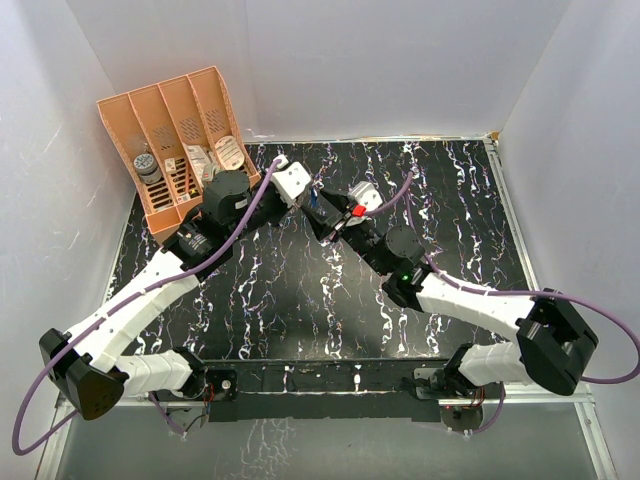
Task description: Remove the keys from the keyring
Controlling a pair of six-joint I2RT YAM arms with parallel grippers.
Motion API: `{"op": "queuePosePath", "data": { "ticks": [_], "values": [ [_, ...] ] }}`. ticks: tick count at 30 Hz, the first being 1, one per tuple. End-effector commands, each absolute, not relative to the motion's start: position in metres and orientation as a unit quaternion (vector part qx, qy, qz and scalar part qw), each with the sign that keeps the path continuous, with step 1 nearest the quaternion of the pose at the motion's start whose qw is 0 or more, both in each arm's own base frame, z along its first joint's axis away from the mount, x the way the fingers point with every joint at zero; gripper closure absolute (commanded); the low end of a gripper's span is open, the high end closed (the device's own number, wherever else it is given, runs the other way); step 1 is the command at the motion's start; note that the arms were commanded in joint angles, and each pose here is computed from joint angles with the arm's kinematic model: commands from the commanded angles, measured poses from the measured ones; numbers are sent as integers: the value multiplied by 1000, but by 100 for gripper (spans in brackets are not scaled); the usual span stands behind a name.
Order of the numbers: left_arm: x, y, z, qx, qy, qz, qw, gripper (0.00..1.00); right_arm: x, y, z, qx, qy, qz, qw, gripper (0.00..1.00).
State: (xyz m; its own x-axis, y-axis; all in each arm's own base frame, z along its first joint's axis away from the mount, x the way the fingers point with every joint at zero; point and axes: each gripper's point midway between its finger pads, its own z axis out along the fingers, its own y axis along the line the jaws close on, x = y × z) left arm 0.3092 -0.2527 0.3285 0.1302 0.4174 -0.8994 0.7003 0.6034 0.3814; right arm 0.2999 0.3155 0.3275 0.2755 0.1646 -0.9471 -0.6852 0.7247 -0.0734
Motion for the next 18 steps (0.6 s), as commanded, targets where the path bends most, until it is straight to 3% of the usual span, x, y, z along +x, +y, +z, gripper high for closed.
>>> {"op": "queuePosePath", "data": {
  "ticks": [1,6,18],
  "values": [
    [301,-251,364,417,623,-126,650,100,303,308,375,-213,484,271,804,49],
    [300,-253,363,416,623,-129,649,100,309,304,378,-204,487,254,810,57],
    [307,-243,372,398,617,-96,672,100,311,309,362,-217,515,252,790,87]
  ]
}}
